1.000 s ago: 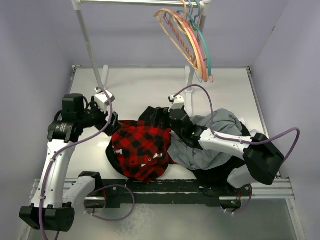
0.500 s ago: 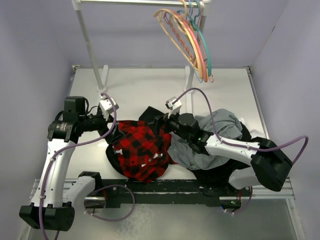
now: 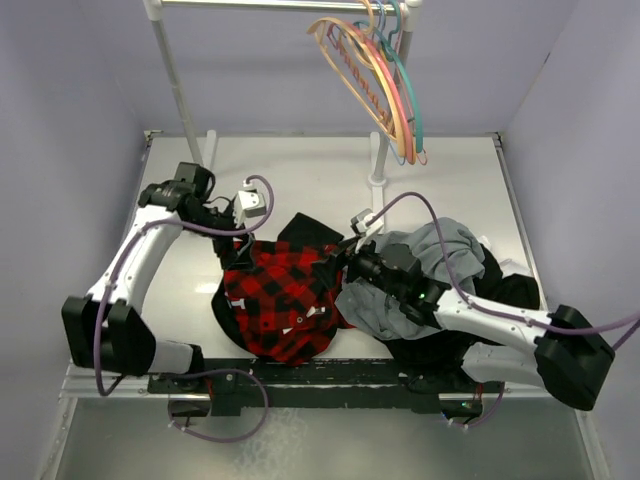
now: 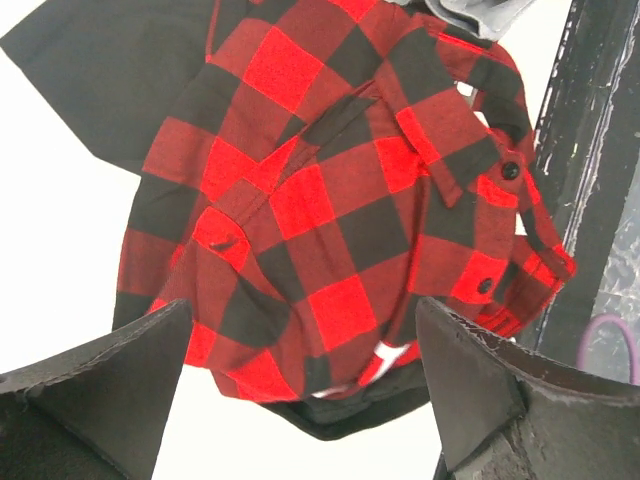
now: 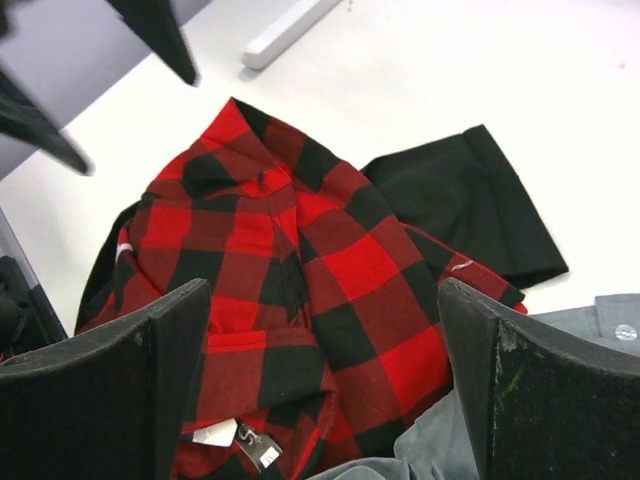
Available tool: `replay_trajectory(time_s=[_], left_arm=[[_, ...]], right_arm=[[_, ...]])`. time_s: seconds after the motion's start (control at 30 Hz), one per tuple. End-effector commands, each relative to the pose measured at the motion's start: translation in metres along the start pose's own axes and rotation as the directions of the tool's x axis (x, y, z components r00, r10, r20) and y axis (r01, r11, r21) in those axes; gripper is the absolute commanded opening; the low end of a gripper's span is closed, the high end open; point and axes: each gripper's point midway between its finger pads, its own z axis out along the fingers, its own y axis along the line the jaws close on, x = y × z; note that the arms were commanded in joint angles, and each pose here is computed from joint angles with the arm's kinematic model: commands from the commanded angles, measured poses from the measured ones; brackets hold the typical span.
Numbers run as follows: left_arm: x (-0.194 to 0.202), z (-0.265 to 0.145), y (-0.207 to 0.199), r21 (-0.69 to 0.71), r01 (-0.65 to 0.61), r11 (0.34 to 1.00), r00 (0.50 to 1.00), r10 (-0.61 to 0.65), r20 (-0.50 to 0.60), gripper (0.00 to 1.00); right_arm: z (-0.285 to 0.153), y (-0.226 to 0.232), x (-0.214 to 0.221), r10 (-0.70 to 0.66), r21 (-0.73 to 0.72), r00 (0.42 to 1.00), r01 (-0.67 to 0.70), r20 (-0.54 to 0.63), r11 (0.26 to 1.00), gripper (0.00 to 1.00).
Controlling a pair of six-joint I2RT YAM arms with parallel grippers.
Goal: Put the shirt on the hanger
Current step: Adjust the shirt at the center of the board.
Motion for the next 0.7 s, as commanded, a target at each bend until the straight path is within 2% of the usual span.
replay_trajectory(time_s=[0.0, 0.1, 0.17, 0.27, 0.47, 0.67], left_arm=[[-0.030, 0.013, 0.023, 0.028, -0.136, 0.990, 0.987, 0.133, 0.092, 0.94], [-0.033, 0.038, 0.032, 0.075, -0.137, 0.988, 0.989, 0.132, 0.068, 0.92], [-0.034, 0.056, 0.031, 0.112, -0.146, 0.983, 0.989, 0.142, 0.044, 0.89], [-0.035, 0.077, 0.027, 0.167, -0.142, 0.976, 0.990, 0.139, 0.029, 0.85], [-0.038, 0.092, 0.026, 0.208, -0.141, 0.968, 0.990, 0.140, 0.021, 0.83], [-0.040, 0.093, 0.027, 0.204, -0.144, 0.968, 0.990, 0.143, 0.022, 0.82]], right_arm=[[-0.018, 0.007, -0.014, -0.007, -0.029, 0.999, 0.008, 0.034, 1.000, 0.92], [-0.028, 0.015, -0.002, 0.005, -0.074, 0.999, -0.008, -0.040, 0.997, 0.81], [-0.032, 0.011, 0.011, 0.020, -0.047, 0.995, -0.024, -0.100, 0.999, 0.71], [-0.041, 0.004, 0.028, 0.043, -0.010, 0.987, -0.045, -0.154, 0.999, 0.65], [-0.051, -0.006, 0.049, 0.074, 0.038, 0.975, -0.068, -0.208, 0.997, 0.65], [-0.041, -0.004, 0.068, 0.078, 0.022, 0.964, -0.075, -0.255, 0.997, 0.60]])
